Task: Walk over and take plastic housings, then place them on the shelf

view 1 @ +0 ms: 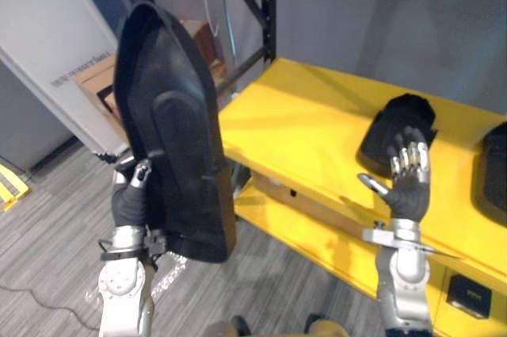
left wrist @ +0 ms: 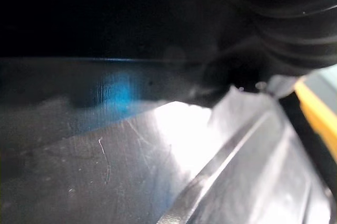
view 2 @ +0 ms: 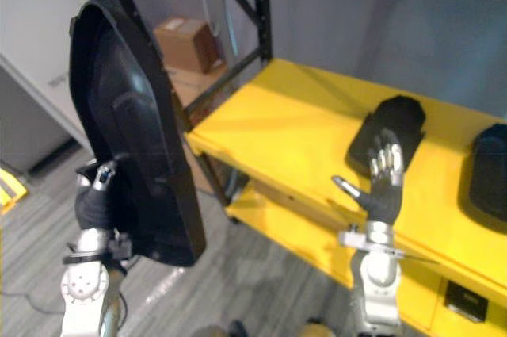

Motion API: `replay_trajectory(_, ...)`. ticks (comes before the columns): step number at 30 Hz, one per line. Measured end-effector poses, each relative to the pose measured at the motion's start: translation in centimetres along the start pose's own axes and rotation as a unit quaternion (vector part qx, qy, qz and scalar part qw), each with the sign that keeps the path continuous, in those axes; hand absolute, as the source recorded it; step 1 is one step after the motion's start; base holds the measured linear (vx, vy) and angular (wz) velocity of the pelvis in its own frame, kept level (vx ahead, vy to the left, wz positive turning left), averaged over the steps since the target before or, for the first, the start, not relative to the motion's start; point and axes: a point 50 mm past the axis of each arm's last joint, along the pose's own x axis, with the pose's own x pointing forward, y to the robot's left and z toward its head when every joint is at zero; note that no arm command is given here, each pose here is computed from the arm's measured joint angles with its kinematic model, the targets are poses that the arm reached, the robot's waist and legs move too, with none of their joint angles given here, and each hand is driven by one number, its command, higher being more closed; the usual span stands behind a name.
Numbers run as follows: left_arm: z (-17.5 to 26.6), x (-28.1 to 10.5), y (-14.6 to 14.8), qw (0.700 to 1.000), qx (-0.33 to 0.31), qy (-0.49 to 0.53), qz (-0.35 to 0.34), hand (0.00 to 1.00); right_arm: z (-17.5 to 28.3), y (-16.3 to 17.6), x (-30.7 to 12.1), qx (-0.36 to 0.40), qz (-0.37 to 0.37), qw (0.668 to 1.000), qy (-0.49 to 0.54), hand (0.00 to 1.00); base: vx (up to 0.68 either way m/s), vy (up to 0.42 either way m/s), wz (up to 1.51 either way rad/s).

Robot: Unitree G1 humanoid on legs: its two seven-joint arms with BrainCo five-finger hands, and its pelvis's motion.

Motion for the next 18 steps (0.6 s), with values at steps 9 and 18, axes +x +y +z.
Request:
replay_trajectory(9, 0.4, 0.4, 0.9, 0.999, 0.008, -0.019, 0.027, 1.00, 1.7, -2.9, 1.6, -0.080, -0.110, 0.989, -0.063, 0.00, 0.20, 0.219, -0.55)
replay_trajectory(18, -0.2, 0.3, 4.3, 0.996, 0.062, 0.030, 0.058, 1.00, -1.4, -5.4, -4.5, -0.120, -0.307, 0.940, 0.091, 0.00, 0.09, 0.227, -0.45)
